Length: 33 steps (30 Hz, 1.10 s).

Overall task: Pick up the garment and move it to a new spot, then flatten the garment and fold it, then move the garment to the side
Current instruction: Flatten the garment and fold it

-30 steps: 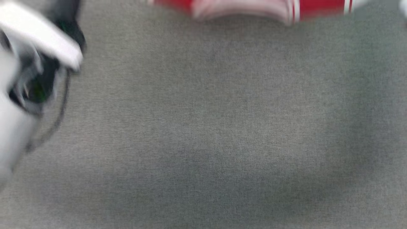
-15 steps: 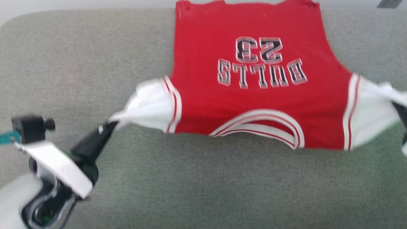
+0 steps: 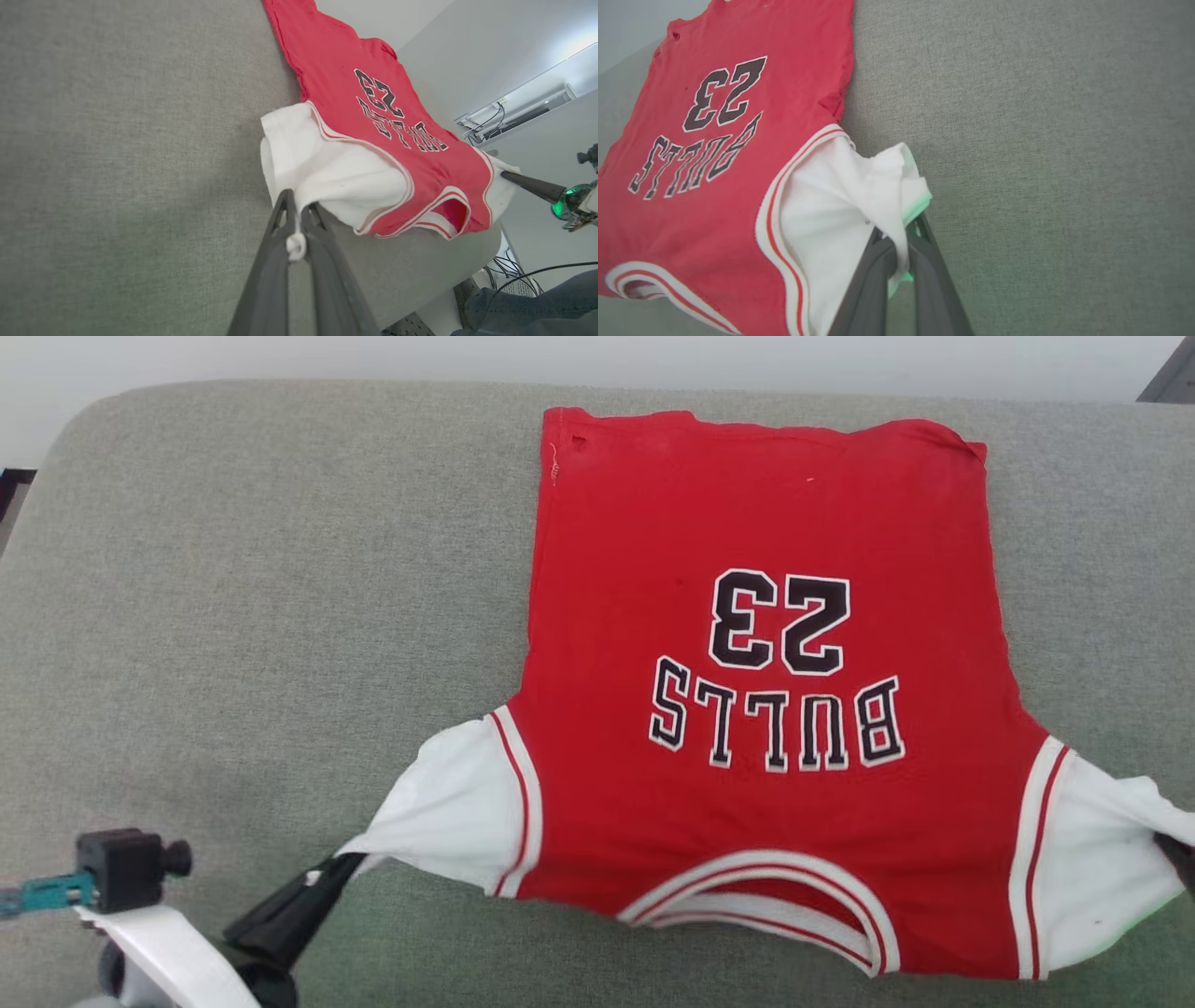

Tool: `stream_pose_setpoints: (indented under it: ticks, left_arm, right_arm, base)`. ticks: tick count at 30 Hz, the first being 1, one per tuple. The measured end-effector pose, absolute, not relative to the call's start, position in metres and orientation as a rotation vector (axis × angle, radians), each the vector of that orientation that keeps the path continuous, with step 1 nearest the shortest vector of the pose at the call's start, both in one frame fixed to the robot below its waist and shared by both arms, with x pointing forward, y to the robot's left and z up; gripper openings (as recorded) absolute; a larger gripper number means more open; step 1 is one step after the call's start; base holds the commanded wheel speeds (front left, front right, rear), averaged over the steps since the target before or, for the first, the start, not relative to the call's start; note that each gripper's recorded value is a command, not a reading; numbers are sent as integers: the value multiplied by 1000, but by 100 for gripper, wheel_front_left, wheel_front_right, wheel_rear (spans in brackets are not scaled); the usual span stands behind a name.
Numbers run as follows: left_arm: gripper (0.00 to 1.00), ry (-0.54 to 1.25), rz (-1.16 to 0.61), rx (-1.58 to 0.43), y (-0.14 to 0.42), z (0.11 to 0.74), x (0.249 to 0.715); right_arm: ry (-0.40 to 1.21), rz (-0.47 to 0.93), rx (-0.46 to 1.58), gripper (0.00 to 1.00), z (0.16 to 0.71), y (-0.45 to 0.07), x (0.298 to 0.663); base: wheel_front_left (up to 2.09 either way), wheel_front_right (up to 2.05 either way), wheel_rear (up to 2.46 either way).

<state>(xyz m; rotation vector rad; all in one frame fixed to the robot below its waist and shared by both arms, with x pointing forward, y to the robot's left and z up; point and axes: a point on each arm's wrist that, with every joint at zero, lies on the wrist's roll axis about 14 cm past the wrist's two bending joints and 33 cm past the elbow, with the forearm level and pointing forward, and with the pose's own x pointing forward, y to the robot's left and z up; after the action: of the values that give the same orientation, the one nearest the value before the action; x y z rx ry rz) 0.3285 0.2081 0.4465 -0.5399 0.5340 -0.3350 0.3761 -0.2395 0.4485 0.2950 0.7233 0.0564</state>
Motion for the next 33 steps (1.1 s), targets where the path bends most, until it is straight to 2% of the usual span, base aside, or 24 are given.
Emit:
stream_pose_setpoints:
  ticks: [9, 13, 20, 21, 22, 29, 33]
  left_arm:
    - [0, 577, -314, -583, 187, 413, 325]
    - [0, 584, -307, -606, 178, 405, 327]
    - [0, 578, -298, -621, 175, 402, 329]
    - [0, 577, -297, -621, 175, 402, 330]
    - [0, 575, -298, -620, 175, 403, 330]
    - [0, 547, -320, -596, 171, 410, 326]
    - [0, 519, -337, -587, 169, 417, 331]
  right_arm:
    - [852, 60, 413, 0, 407, -225, 372]
    - [929, 53, 378, 0, 380, -223, 364]
    - [930, 56, 325, 0, 362, -222, 363]
    - [921, 59, 312, 44, 363, -223, 365]
    - [908, 61, 298, 100, 366, -225, 368]
    - [676, 0, 219, 100, 432, -268, 412]
    - [541, 3, 156, 100, 478, -276, 452]
  base:
    - [0, 0, 0]
    - [0, 0, 0]
    - [0, 0, 0]
    - [0, 0, 0]
    - [0, 0, 0]
    - [0, 0, 0]
    - [0, 0, 0]
